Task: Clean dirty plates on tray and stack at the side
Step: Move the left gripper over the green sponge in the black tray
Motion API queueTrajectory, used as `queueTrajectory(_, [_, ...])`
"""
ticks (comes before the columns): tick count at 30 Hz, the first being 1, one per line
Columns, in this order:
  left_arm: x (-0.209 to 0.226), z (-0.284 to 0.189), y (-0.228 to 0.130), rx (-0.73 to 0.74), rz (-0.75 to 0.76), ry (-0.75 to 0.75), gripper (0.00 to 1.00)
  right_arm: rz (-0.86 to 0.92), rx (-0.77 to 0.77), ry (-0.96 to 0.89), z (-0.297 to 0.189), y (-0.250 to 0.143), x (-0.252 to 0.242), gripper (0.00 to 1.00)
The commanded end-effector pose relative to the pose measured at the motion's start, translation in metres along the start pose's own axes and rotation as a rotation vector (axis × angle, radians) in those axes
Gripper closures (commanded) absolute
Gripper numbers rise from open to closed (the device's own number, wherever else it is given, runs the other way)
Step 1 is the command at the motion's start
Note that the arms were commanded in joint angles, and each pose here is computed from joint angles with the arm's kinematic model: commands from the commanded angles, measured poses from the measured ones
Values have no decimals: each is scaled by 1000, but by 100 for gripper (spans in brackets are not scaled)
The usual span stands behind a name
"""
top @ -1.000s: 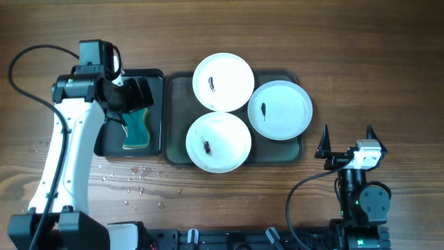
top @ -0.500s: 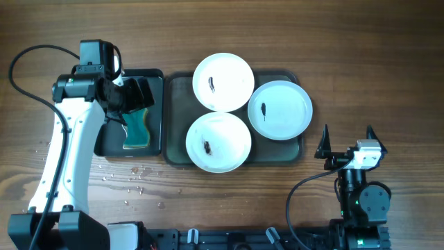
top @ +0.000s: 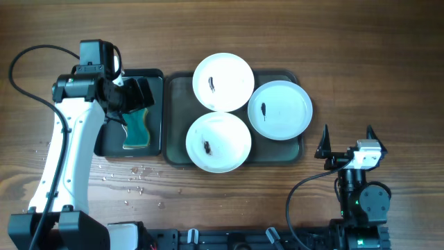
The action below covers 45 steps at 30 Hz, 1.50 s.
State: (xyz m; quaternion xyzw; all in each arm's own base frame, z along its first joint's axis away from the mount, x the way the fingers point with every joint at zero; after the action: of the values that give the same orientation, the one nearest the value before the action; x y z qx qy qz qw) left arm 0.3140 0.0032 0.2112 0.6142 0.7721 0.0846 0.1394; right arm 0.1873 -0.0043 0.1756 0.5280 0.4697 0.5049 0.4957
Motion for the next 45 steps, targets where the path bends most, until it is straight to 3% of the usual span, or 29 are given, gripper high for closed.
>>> queueTrajectory(1, [-1,-2,3,-9,-1,3,0,-9,-2,-19,0,0,-2,0])
queueTrajectory(38, [-1,-2,4,-13,-1,3,0,-9,-2,-19,0,0,-2,0])
queueTrajectory(43, [-5,-3,20,-98,-3,-21,0,-9,-2,-19,0,0,-2,0])
queueTrajectory(45, [-16,-3,16,-65,-57,-120,0,-9,-2,-19,0,0,-2,0])
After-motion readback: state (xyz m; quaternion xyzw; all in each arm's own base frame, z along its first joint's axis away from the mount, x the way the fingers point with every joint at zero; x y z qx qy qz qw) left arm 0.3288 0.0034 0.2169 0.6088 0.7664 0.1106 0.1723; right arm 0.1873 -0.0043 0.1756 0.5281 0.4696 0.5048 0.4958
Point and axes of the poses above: each gripper's point midway between its finger pads, its own z axis out along the fingers, its own x axis along the line the jaws close on, y = z × x, the point moved 6 cm from there along -z, back along the fingers, and after that the axes turned 7 degrees about z, right-handed, at the moved point
